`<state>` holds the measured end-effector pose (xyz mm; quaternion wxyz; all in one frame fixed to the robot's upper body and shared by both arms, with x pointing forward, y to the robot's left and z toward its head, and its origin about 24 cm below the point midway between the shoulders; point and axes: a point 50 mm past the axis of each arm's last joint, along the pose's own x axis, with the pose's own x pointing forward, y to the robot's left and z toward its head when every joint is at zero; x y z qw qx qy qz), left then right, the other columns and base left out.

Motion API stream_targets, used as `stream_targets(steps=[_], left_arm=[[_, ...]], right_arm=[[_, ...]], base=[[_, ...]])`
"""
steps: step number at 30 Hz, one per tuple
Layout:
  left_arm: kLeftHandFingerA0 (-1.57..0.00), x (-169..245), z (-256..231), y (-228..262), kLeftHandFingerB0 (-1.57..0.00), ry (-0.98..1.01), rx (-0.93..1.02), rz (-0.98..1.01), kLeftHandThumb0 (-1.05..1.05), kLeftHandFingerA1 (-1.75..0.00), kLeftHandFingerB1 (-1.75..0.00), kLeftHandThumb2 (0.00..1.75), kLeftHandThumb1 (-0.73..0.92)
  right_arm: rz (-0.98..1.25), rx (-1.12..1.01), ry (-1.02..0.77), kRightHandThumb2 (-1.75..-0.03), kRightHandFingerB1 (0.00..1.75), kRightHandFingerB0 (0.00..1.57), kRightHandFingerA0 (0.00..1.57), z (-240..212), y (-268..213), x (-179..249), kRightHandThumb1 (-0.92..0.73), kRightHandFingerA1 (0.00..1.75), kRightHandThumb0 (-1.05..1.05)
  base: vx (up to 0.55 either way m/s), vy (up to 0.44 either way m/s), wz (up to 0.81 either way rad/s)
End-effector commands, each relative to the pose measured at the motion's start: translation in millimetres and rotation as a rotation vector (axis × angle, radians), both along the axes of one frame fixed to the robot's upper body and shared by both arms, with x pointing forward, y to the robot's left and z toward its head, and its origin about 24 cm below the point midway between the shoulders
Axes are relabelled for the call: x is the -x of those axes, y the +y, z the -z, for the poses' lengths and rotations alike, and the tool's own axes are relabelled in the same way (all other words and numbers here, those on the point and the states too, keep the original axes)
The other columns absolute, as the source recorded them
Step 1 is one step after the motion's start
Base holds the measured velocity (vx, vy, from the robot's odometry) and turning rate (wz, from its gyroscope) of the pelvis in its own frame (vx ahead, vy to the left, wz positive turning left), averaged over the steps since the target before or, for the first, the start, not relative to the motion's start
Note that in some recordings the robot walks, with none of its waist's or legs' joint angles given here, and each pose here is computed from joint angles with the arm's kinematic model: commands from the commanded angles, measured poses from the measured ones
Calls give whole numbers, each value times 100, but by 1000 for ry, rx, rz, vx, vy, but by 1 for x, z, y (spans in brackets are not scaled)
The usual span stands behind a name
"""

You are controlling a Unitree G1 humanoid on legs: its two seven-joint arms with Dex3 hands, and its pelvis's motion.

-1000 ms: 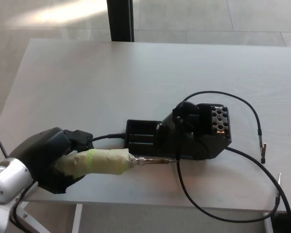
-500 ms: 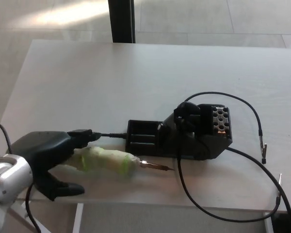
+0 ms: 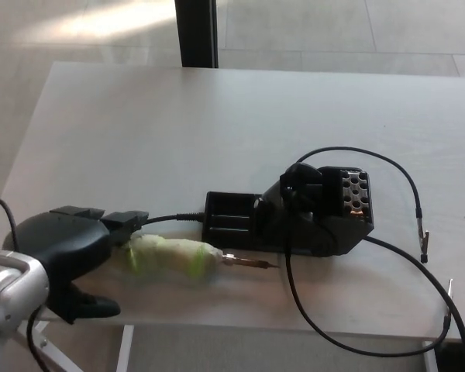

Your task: Use the left hand of the robot to grab the soldering gun kept on the middle of the table and pull it out of its base and keep it on the left side of the base

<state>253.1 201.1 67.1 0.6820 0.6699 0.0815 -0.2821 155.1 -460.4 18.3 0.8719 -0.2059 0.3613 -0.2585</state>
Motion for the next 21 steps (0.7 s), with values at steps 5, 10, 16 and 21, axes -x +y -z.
stream_targets(steps=[5,10,16,21], left_arm=[[0,1,-38,23,0,-59,187,-87,-65,0,0,61,69],[0,7,-94,57,0,-104,1086,-350,-88,-15,0,87,54],[0,47,-104,125,0,-309,1642,-556,-71,-23,-19,86,50],[0,93,-68,174,0,-463,1711,-853,-64,-42,-39,94,53]], right_arm=[[-3,14,-3,-130,116,72,136,-5,-5,5,-37,92,-99],[9,12,6,-125,128,68,137,-3,-5,8,-28,87,-95],[6,8,1,-131,117,72,136,-1,-4,8,-38,93,-99],[20,3,1,-130,117,70,135,-1,-4,9,-37,94,-100]], base=[[0,0,0],[0,0,0],[0,0,0],[0,0,0]])
